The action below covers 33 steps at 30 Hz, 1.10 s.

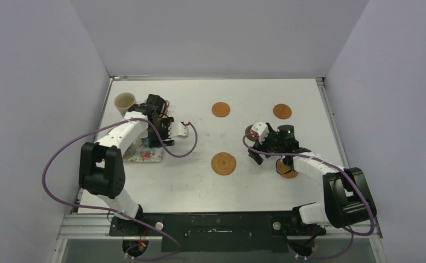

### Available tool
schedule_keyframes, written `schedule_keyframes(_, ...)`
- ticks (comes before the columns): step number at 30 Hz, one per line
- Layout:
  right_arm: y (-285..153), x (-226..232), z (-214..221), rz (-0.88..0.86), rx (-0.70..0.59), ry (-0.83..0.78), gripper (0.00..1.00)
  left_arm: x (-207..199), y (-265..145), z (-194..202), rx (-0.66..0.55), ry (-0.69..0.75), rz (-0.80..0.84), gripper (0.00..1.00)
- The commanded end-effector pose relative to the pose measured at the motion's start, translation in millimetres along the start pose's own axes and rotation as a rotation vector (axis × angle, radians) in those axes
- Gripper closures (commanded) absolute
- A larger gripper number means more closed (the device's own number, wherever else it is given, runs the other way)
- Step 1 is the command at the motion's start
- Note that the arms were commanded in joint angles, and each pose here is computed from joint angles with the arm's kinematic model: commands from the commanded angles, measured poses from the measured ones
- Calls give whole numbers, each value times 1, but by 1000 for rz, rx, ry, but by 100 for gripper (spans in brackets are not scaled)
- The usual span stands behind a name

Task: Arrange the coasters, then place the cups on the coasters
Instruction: Pick up the cup from the tray.

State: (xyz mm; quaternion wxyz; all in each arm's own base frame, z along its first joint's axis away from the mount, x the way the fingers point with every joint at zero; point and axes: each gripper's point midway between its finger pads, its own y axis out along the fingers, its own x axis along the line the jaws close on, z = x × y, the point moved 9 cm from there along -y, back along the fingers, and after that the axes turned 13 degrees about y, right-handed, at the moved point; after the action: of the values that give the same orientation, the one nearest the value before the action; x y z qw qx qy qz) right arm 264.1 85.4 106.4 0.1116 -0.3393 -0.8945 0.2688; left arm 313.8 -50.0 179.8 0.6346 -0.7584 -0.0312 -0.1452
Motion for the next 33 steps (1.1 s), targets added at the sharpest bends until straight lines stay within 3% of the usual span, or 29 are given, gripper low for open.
schedule_keyframes(1,1,-2,-13,0,-43,-44,0,4,5,3,7,32,65,39)
schedule_keyframes(10,6,-3,-10,-10,-20,-40,0,8,13,6,27,64,31,47)
schedule_keyframes(20,6,-3,-10,-10,-16,-41,0,15,21,8,39,73,4,77)
schedule_keyframes(28,6,-3,-10,-13,-16,-44,0,21,18,2,0,104,-69,91)
schedule_keyframes(30,6,-2,-10,-14,-16,-43,0,24,20,-3,-5,116,-78,99)
schedule_keyframes(33,5,-2,-10,-11,-18,-45,0,29,23,-11,-12,131,-87,100)
